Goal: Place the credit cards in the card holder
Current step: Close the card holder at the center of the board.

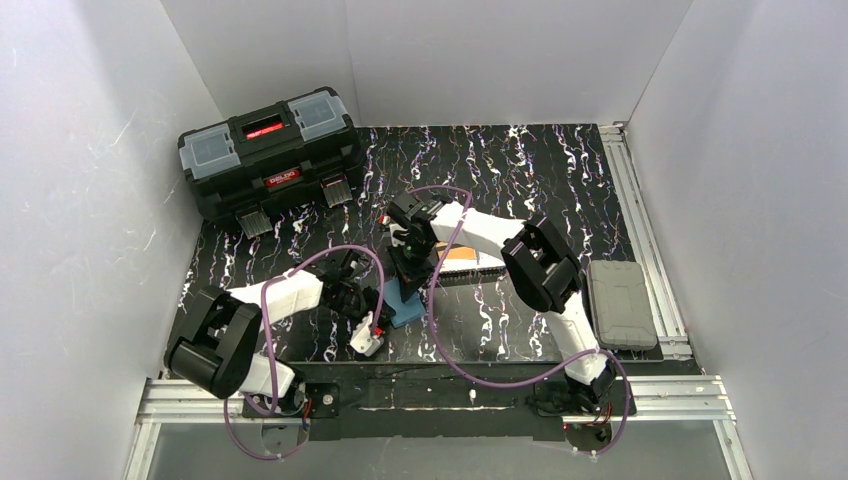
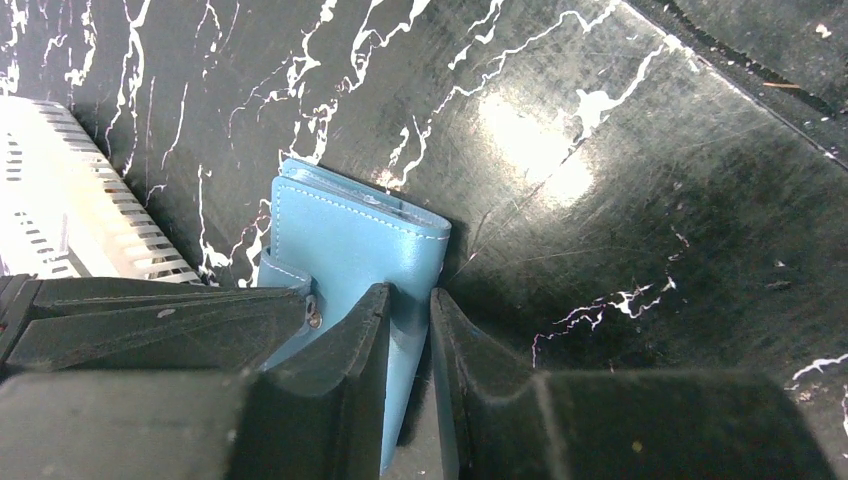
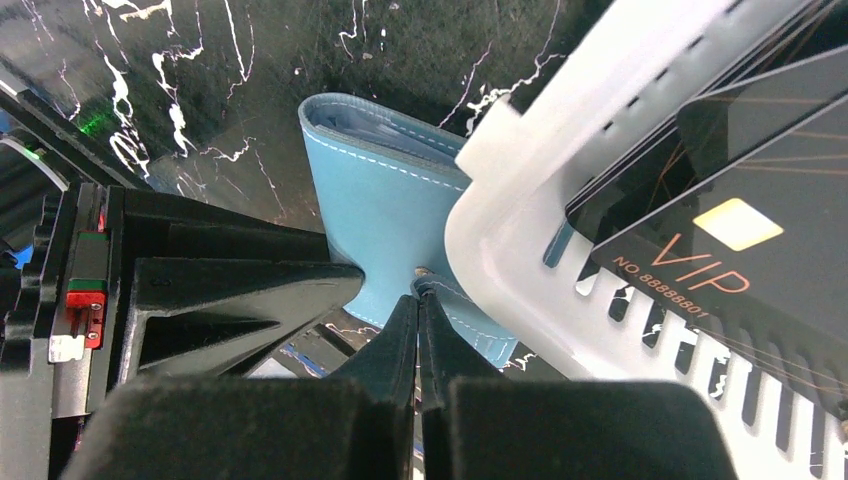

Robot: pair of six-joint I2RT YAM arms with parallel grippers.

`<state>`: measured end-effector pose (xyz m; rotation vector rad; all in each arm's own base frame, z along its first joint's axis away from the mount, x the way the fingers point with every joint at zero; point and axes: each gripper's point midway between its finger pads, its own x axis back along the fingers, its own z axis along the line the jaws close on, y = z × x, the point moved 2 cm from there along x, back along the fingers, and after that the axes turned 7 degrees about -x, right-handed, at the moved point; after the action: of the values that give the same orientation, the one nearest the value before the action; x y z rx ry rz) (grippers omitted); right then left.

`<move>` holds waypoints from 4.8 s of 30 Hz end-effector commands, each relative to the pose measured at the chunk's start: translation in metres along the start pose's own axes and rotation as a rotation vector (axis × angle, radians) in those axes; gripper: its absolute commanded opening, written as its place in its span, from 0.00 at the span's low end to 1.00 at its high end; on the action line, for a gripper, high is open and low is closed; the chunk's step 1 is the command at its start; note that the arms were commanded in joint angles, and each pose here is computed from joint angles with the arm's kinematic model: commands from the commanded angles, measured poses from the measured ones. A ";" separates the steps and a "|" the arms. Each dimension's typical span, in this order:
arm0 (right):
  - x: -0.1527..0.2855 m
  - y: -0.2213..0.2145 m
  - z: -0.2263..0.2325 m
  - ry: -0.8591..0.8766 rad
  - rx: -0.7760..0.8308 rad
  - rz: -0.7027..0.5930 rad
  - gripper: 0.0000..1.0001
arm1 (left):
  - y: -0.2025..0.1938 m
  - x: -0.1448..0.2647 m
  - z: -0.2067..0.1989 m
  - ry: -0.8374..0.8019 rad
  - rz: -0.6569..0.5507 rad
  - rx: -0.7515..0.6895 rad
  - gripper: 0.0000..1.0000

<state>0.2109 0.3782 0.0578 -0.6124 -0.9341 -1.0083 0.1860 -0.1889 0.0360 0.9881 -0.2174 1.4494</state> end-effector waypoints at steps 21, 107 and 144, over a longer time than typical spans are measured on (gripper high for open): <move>0.031 0.001 0.012 0.115 0.088 -0.085 0.51 | 0.012 -0.001 -0.018 -0.136 -0.041 -0.246 0.16; 0.002 0.002 0.022 -0.080 0.184 -0.052 0.01 | 0.014 -0.001 -0.016 -0.111 -0.043 -0.217 0.15; 0.018 0.022 0.019 -0.080 0.145 -0.158 0.01 | 0.016 -0.002 -0.017 -0.110 -0.044 -0.212 0.14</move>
<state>0.2089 0.3860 0.0635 -0.5509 -1.1002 -0.9569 0.1807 -0.1841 0.0360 1.0373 -0.2462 1.4334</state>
